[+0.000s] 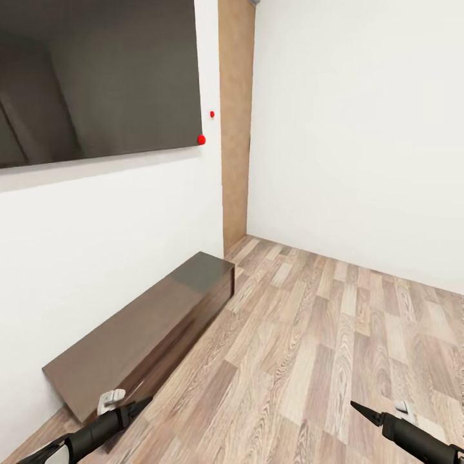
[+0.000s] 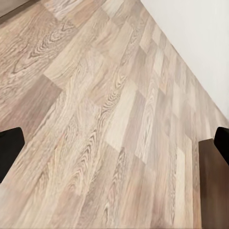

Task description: In the bedroom, move the book from the bed onto either nightstand, and place the two sandals side by side next to the bed.

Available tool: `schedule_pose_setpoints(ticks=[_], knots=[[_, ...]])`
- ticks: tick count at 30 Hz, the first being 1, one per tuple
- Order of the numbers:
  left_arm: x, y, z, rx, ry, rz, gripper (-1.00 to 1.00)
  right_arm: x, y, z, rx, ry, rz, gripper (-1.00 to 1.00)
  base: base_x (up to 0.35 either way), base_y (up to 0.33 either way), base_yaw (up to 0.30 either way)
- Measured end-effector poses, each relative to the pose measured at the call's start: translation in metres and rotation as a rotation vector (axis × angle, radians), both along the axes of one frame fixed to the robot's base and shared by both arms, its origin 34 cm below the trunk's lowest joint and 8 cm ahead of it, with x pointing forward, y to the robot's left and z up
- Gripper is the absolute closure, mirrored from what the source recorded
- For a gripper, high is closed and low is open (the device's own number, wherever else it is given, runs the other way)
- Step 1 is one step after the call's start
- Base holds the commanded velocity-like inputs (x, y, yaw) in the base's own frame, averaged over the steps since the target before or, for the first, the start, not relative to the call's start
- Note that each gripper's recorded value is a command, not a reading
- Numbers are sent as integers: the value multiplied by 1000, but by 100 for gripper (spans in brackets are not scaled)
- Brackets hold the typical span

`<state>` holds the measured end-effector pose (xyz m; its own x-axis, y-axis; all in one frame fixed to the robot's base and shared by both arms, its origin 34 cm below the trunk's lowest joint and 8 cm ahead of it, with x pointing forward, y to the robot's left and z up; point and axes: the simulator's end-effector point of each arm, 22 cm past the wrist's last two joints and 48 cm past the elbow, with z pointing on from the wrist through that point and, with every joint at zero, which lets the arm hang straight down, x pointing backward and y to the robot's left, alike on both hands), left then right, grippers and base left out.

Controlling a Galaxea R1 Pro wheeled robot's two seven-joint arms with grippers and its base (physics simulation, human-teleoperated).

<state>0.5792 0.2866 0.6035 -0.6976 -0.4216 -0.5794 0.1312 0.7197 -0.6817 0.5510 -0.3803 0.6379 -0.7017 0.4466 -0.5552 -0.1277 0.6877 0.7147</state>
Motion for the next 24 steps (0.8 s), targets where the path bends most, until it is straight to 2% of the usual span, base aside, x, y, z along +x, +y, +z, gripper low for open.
schedule_pose_setpoints(ticks=[13,24], knots=[[0,-10,0,-13,0,-5,-100,0,0,0,0,0,-1,-100,332,0,-263],[0,-9,-1,-12,1,-5,-100,0,0,0,0,0,0,-100,332,0,-28]])
